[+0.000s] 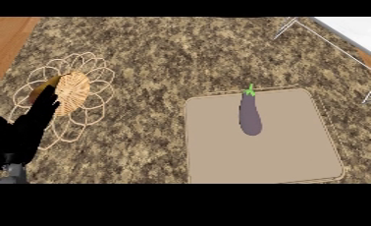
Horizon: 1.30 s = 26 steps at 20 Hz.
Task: Pick the can from the tray and place it in the tiered shelf
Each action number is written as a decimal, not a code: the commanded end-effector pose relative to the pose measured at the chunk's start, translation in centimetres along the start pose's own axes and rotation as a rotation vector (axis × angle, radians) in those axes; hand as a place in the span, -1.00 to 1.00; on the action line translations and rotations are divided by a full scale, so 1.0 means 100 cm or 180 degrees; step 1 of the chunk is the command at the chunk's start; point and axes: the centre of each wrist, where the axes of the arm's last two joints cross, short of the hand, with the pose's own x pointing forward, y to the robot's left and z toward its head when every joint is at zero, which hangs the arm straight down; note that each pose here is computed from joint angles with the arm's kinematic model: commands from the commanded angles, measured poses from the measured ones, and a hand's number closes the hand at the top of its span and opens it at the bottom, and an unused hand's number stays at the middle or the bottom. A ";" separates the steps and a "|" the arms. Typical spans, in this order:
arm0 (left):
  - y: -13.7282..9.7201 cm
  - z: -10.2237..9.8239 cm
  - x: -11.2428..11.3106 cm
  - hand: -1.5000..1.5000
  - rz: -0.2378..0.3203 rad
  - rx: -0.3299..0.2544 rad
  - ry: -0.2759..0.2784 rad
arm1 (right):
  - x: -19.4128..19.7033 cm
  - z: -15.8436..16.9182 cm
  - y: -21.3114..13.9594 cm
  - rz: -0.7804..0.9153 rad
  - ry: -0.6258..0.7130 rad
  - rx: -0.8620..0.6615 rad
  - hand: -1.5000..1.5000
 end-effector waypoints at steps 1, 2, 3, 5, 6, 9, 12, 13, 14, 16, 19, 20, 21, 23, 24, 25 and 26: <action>-0.007 -0.008 0.006 0.00 0.0050 0.0007 0.0051 | -0.010 -0.029 -0.026 0.0213 0.0123 -0.0005 1.00; -0.012 -0.002 0.005 0.00 -0.0003 0.0037 -0.0030 | 0.006 -0.026 -0.025 0.0222 0.0220 -0.0043 1.00; -0.007 0.000 0.014 0.00 -0.0001 -0.0024 -0.0004 | 0.013 -0.033 -0.032 0.0314 0.0217 -0.0019 1.00; -0.014 0.016 -0.012 0.00 -0.0031 -0.0027 0.0036 | 0.006 -0.046 -0.021 0.0354 0.0226 -0.0011 1.00; -0.012 0.000 0.004 0.00 0.0037 -0.0005 -0.0021 | -0.004 -0.047 -0.021 0.0329 0.0199 -0.0039 1.00; -0.006 -0.001 0.010 0.00 -0.0058 -0.0018 -0.0050 | -0.005 -0.067 -0.019 0.0422 0.0296 -0.0081 1.00; -0.011 0.012 0.010 0.00 -0.0001 -0.0033 -0.0027 | -0.015 -0.069 -0.009 0.0553 0.0309 -0.0204 1.00; 0.003 0.000 -0.007 0.00 -0.0068 0.0007 -0.0031 | -0.013 -0.072 0.010 0.0612 0.0316 -0.0201 1.00; -0.005 0.006 -0.008 0.00 -0.0090 -0.0005 -0.0041 | -0.023 -0.089 -0.005 0.0613 0.0372 -0.0183 1.00; 0.009 0.008 0.001 0.00 -0.0061 0.0011 0.0069 | -0.024 -0.097 -0.009 0.0701 0.0406 -0.0197 1.00; -0.016 0.013 0.004 0.00 0.0020 -0.0072 -0.0014 | -0.049 -0.112 0.016 0.0708 0.0468 -0.0235 1.00; 0.006 0.008 0.004 0.00 -0.0071 -0.0013 -0.0014 | -0.066 -0.116 0.014 0.0670 0.0369 -0.0186 1.00; -0.001 0.005 0.010 0.00 -0.0034 -0.0017 0.0032 | -0.059 -0.115 0.018 0.0572 0.0423 -0.0190 1.00; -0.005 -0.001 0.003 0.00 -0.0011 0.0015 -0.0002 | -0.063 -0.123 0.015 0.0504 0.0449 -0.0208 1.00; -0.011 0.015 -0.014 0.00 -0.0052 -0.0059 0.0009 | -0.068 -0.112 0.043 0.0468 0.0498 -0.0205 1.00; -0.021 -0.004 0.006 0.00 0.0028 -0.0055 0.0014 | -0.071 -0.120 0.038 0.0430 0.0476 -0.0210 1.00; -0.014 -0.005 0.002 0.00 0.0007 0.0021 -0.0048 | -0.075 -0.127 0.030 0.0378 0.0544 -0.0224 1.00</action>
